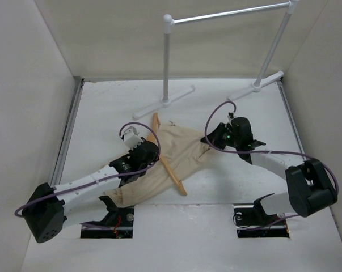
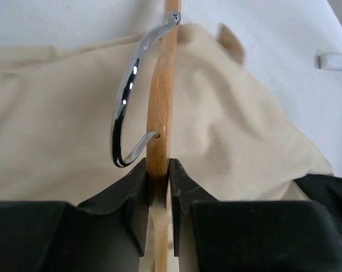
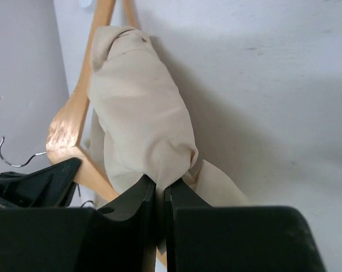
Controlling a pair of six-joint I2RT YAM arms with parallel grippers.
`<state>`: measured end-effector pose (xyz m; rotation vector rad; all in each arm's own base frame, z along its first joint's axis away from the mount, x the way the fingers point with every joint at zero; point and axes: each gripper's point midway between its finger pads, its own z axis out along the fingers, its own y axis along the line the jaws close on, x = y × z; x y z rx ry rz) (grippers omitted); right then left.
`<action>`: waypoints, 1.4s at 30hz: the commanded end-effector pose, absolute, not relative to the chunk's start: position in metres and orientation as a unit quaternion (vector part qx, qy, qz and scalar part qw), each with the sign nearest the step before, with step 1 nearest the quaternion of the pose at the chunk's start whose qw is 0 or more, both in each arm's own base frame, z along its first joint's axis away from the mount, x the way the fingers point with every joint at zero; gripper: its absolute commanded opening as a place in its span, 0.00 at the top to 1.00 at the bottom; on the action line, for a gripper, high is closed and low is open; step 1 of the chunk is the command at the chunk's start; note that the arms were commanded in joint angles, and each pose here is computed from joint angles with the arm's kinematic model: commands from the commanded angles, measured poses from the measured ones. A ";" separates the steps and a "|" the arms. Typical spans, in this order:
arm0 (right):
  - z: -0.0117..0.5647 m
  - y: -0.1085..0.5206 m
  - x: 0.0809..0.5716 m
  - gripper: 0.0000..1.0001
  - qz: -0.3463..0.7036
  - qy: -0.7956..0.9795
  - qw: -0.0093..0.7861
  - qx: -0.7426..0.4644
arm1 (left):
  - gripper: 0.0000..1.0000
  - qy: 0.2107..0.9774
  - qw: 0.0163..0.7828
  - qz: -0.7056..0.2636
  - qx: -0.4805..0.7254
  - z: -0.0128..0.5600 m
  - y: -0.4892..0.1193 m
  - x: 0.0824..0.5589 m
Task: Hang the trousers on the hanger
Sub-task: Place the trousers on the hanger, then place the hanger at the clothesline.
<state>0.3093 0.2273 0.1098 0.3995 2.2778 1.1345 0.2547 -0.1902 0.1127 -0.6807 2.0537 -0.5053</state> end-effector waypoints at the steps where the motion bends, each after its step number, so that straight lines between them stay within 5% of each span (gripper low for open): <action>1: 0.120 0.202 0.314 0.93 0.406 0.841 0.321 0.157 | 0.98 0.847 0.449 -0.122 -0.259 0.096 -0.152 0.245; 10: 0.097 0.173 0.278 0.91 0.367 0.843 0.328 0.217 | 0.98 0.843 0.460 -0.131 -0.246 0.120 -0.162 0.255; 21: 0.081 0.152 0.259 0.78 0.320 0.862 0.318 0.230 | 0.98 0.856 0.471 -0.141 -0.163 0.162 -0.212 0.254; 27: 0.087 0.147 0.251 0.38 0.311 0.864 0.323 0.229 | 0.98 0.873 0.457 -0.114 -0.124 0.176 -0.216 0.241; 31: 0.113 0.139 0.246 0.25 0.301 0.861 0.351 0.214 | 0.98 0.874 0.459 -0.112 -0.114 0.216 -0.225 0.239; 37: 0.204 0.141 0.231 0.29 0.328 0.828 0.428 0.156 | 0.98 0.870 0.465 -0.138 -0.085 0.294 -0.251 0.243; 42: 0.263 0.151 0.211 0.48 0.361 0.805 0.459 0.105 | 0.98 0.870 0.472 -0.138 -0.037 0.348 -0.263 0.247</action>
